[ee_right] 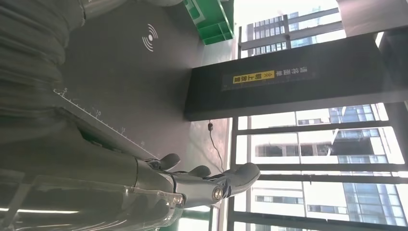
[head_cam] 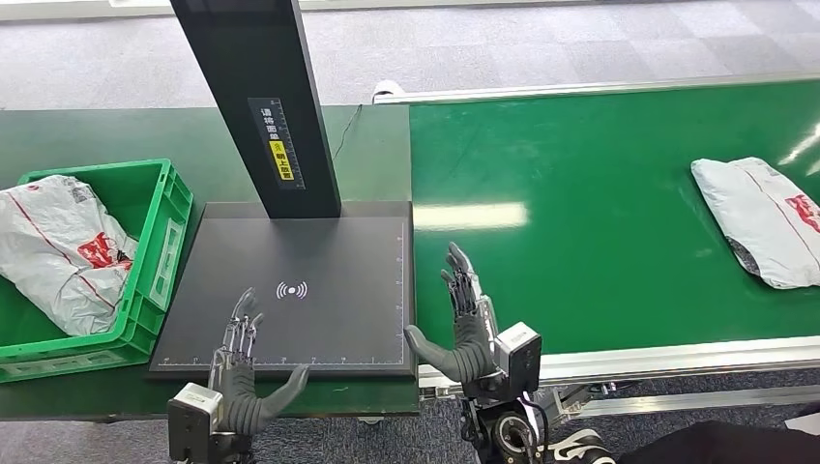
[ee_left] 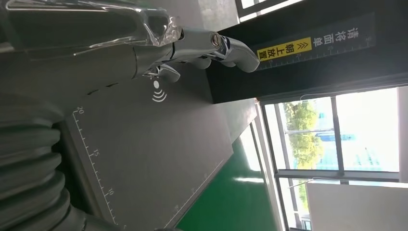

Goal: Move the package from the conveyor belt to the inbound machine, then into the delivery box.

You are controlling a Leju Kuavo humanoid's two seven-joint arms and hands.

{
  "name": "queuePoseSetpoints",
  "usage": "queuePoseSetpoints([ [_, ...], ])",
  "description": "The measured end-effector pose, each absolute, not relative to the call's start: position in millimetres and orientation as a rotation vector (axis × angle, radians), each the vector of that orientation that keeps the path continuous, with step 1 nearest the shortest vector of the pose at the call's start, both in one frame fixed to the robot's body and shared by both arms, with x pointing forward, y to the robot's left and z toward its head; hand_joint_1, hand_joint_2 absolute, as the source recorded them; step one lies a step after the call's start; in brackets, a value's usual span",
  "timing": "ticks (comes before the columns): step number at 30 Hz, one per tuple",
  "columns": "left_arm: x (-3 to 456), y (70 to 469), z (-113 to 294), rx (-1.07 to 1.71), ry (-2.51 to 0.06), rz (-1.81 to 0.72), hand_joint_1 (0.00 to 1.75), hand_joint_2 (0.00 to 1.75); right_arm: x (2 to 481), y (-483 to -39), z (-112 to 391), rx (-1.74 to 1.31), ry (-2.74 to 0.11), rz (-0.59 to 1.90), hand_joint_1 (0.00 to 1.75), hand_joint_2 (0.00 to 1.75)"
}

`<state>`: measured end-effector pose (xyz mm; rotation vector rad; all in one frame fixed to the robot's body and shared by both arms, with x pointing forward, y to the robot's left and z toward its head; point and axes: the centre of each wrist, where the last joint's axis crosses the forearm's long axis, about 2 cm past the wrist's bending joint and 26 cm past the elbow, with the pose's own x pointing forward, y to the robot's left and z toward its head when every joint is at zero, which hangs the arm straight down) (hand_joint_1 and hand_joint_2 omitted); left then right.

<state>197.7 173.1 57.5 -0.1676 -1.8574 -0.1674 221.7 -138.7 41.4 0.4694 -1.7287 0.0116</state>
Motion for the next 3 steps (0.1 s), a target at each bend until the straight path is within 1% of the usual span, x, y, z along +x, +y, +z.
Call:
queuePoseSetpoints([
  [3, 197.0, 170.9, 57.8, -0.168, -1.849, -0.169, 0.00, 1.75, 219.6, -136.5, 41.0, 0.478, -1.725, 0.015, 0.00, 1.75],
])
